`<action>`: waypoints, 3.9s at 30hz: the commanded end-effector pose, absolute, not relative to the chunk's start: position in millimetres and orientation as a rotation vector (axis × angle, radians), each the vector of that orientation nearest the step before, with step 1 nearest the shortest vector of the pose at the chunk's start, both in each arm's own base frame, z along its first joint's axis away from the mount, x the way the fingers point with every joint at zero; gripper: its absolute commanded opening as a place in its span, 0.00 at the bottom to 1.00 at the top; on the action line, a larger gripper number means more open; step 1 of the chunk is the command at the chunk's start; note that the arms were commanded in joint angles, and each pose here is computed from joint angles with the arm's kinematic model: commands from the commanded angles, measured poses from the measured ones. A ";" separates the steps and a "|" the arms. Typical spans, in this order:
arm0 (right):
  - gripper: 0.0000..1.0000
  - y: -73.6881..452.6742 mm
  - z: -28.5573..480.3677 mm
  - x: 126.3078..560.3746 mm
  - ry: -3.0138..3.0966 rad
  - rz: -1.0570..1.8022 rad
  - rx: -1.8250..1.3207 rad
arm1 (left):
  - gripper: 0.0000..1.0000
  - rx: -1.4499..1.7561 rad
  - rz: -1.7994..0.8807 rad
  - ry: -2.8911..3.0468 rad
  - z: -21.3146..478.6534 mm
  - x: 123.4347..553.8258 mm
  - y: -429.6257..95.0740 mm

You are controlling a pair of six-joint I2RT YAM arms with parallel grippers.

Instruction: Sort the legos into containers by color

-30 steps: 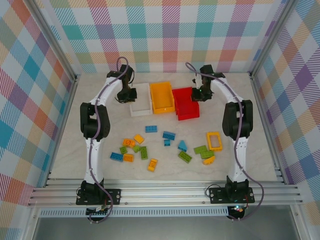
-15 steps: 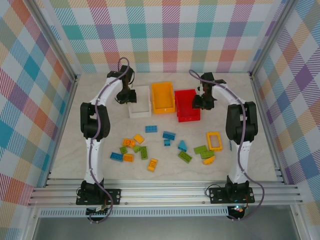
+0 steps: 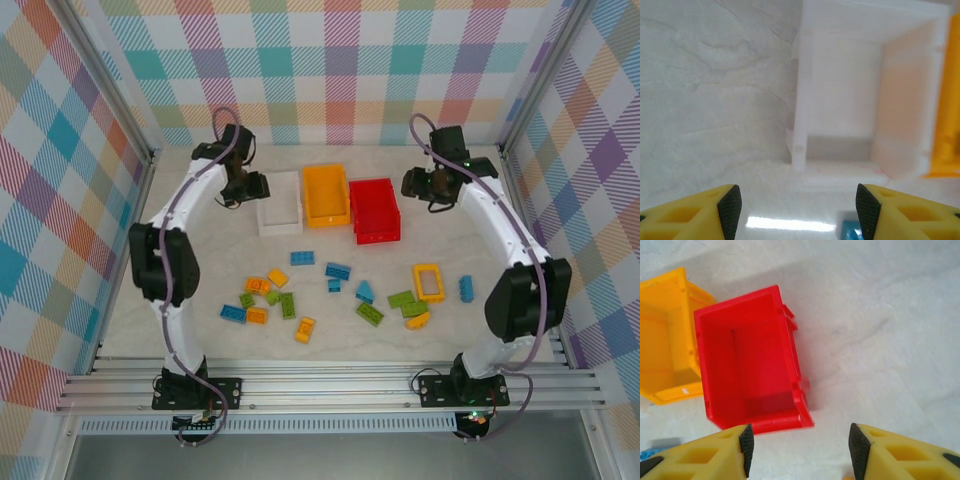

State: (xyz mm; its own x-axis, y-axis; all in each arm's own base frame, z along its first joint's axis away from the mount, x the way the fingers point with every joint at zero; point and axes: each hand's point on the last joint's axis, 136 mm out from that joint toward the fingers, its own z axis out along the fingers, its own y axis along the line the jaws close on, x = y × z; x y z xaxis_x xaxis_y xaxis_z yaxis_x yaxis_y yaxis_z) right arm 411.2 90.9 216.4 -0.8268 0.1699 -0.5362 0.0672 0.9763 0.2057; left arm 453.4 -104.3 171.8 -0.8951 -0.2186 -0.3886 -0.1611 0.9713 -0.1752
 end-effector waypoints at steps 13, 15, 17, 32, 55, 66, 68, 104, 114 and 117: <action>0.45 93.1 95.2 260.2 2.860 0.158 0.343 | 0.72 0.025 -0.843 2.384 212.4 237.2 -296.7; 0.44 91.3 79.5 258.4 2.891 0.121 0.343 | 0.72 0.073 -0.856 2.368 208.3 219.2 -309.0; 0.42 87.6 66.7 258.2 2.913 0.073 0.340 | 0.72 0.099 -0.872 2.368 204.3 207.5 -316.4; 0.16 79.5 34.1 276.7 2.955 -0.096 0.263 | 0.69 0.118 -0.923 2.357 201.8 199.1 -336.3; 0.02 194.7 117.6 451.6 2.715 0.295 -0.149 | 0.69 -0.003 -0.587 2.253 245.3 228.0 -283.9; 0.21 208.0 87.7 479.3 2.769 0.309 -0.092 | 0.69 -0.047 -0.457 2.310 230.7 224.4 -259.6; 0.28 209.3 95.4 478.2 2.757 0.324 -0.087 | 0.69 -0.055 -0.439 2.320 227.5 223.4 -255.8; 0.70 308.3 201.3 142.4 2.256 1.011 -0.944 | 0.73 -1.475 -0.253 2.442 76.6 179.5 -61.9; 0.73 348.0 197.6 118.3 2.197 1.063 -1.096 | 0.80 -1.672 -0.257 2.390 46.1 203.9 -54.9; 0.72 353.0 194.2 115.8 2.208 1.049 -1.104 | 0.75 -1.710 -0.236 2.407 35.0 203.9 -55.0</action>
State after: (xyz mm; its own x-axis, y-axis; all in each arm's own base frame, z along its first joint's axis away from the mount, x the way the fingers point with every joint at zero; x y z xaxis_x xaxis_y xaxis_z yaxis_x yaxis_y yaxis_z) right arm 113.9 339.3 174.1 -0.6006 -0.5013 -0.6228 -0.7982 0.4208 0.4310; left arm 202.3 -52.2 44.2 -0.3402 -0.9358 -0.0920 -0.9067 0.3524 -0.2317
